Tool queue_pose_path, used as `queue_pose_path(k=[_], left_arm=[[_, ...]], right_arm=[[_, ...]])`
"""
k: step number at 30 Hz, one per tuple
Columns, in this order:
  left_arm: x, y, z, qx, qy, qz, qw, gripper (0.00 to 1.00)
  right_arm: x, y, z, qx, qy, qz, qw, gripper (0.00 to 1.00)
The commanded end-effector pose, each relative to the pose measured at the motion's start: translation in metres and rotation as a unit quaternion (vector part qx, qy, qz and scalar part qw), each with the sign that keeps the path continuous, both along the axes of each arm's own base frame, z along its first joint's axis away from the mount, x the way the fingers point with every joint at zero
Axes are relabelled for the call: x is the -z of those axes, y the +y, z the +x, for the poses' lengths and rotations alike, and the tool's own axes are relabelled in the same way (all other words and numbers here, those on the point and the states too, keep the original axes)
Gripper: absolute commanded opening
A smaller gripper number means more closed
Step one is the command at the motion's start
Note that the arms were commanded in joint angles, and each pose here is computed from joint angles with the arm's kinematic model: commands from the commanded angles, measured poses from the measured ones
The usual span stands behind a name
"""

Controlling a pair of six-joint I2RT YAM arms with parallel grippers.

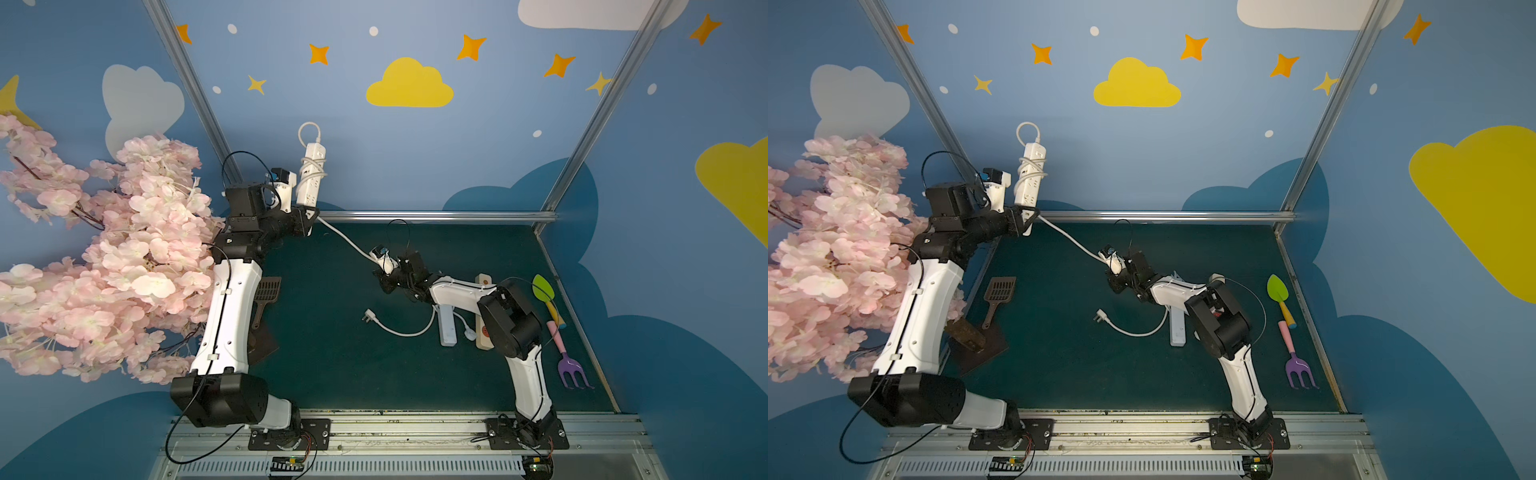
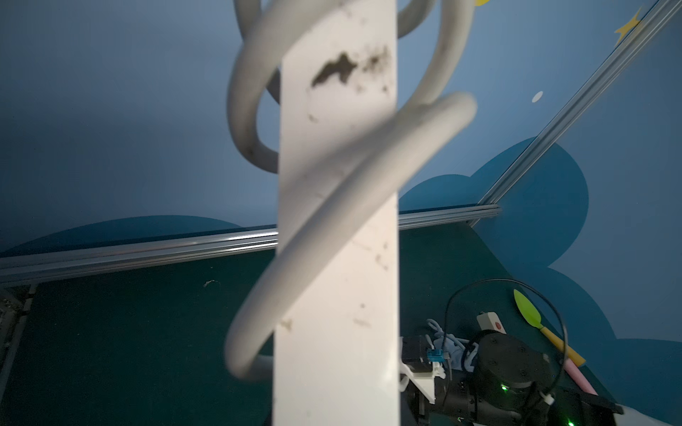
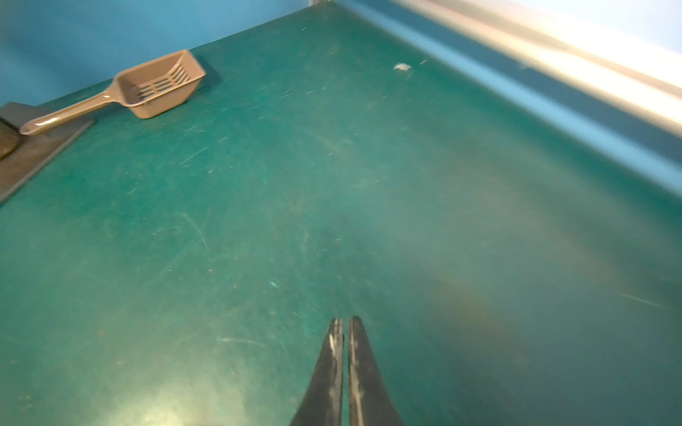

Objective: Wrap the cord around the power strip
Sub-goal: Wrap the power cord around the power strip.

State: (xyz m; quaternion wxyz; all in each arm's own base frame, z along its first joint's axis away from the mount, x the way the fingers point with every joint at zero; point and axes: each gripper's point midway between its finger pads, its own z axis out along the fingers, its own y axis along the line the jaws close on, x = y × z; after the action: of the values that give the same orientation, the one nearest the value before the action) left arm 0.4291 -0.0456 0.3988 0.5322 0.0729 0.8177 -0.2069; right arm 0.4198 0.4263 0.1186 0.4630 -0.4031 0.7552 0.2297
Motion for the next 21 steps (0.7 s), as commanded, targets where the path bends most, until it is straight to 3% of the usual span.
queue_pose_path(k=[1, 6, 11, 17, 21], left_arm=[[-0.032, 0.017, 0.006, -0.031, -0.059, 0.039, 0.997, 0.03], [0.030, 0.017, 0.007, -0.036, 0.012, 0.116, 0.992, 0.03], [0.100, 0.020, 0.003, -0.039, 0.086, 0.188, 0.978, 0.03], [0.182, -0.014, -0.019, 0.059, 0.182, 0.301, 0.934, 0.03], [0.200, -0.044, -0.041, 0.132, 0.196, 0.308, 0.921, 0.03]], right_arm=[[-0.011, -0.027, 0.012, 0.045, -0.040, -0.040, 0.997, 0.00], [-0.071, -0.038, 0.006, 0.020, -0.130, -0.060, 0.989, 0.00], [-0.151, -0.038, -0.008, -0.019, -0.210, -0.034, 0.977, 0.00], [-0.227, -0.027, -0.004, -0.067, -0.272, -0.010, 0.960, 0.00], [-0.255, -0.019, 0.014, -0.086, -0.289, -0.006, 0.953, 0.00]])
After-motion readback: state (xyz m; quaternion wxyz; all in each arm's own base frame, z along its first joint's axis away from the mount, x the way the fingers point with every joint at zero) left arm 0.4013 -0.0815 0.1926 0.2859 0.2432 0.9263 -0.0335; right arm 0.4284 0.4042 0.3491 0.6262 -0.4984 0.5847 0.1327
